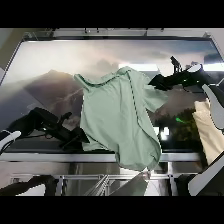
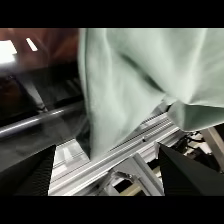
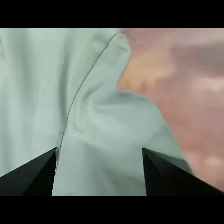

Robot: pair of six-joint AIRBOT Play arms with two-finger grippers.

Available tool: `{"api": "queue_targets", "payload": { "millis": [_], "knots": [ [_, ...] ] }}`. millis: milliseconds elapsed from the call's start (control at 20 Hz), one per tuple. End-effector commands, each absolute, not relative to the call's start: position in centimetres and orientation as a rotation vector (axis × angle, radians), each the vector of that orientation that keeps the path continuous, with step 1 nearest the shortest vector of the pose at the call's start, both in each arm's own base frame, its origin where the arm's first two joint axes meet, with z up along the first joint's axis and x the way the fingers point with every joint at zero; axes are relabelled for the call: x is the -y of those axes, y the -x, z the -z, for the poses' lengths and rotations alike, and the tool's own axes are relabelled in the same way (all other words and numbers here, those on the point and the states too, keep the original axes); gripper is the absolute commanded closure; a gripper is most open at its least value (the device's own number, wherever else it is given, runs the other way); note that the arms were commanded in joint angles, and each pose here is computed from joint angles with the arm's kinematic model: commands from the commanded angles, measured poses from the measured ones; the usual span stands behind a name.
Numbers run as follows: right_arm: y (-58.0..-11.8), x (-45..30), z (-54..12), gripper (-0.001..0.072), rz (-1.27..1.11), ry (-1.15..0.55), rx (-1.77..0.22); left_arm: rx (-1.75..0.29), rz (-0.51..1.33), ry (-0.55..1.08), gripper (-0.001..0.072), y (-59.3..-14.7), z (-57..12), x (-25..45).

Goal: Fold the shirts.

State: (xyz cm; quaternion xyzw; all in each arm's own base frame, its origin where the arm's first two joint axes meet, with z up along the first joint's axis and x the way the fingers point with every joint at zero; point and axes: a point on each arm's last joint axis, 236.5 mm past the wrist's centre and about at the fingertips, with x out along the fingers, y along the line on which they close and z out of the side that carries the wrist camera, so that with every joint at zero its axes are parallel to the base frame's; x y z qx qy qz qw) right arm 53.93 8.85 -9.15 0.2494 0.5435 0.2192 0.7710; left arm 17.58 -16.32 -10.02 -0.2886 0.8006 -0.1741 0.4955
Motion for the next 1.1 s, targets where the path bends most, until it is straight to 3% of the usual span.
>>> {"api": "queue_targets", "payload": {
  "millis": [0, 50, 100, 200, 250, 400, 500, 550, 600, 700, 850, 1050],
  "knots": [
    [-53.6, -9.8, 9.9, 0.0132, -0.488, -0.543, -1.204, -1.869, 0.424, 0.680, 0.0011, -18.3, 11.0, 18.1],
    [-53.5, -10.0, 9.9, 0.0132, -0.492, -0.540, -1.206, -1.824, 0.436, 0.657, 0.0013, -19.4, 11.0, 18.5],
    [-53.5, -10.2, 9.9, 0.0132, -0.494, -0.539, -1.207, -1.783, 0.443, 0.644, 0.0113, -20.6, 10.8, 18.9],
    [-53.4, -10.5, 10.0, 0.0132, -0.498, -0.536, -1.210, -1.734, 0.454, 0.625, 0.0710, -22.0, 10.4, 19.3],
    [-53.4, -10.5, 10.2, 0.0132, -0.498, -0.537, -1.212, -1.716, 0.466, 0.617, 0.0680, -22.6, 10.1, 19.4],
    [-53.3, -10.5, 10.8, 0.0143, -0.487, -0.555, -1.230, -1.697, 0.485, 0.616, 0.0681, -23.6, 9.2, 19.2],
    [-52.9, -10.6, 11.2, 0.0489, -0.478, -0.581, -1.253, -1.690, 0.480, 0.635, 0.0681, -24.2, 8.7, 18.6],
    [-52.9, -10.6, 11.3, 0.0563, -0.471, -0.590, -1.257, -1.689, 0.472, 0.628, 0.0683, -24.6, 8.6, 17.8],
    [-52.9, -10.7, 11.3, 0.0690, -0.469, -0.595, -1.261, -1.692, 0.458, 0.595, 0.0689, -25.0, 8.4, 16.4],
    [-52.9, -9.8, 10.8, 0.0693, -0.456, -0.613, -1.259, -1.689, 0.387, 0.490, 0.0690, -26.6, 7.8, 12.2],
    [-52.0, -6.6, 8.2, 0.0695, -0.437, -0.647, -1.269, -1.518, 0.221, 0.374, 0.0691, -33.4, 4.4, 4.5],
    [-42.4, -1.8, 8.5, 0.0696, -0.296, -0.459, -1.543, -1.315, 0.153, 0.362, 0.0690, -43.2, -1.3, -1.9]
  ]
}}
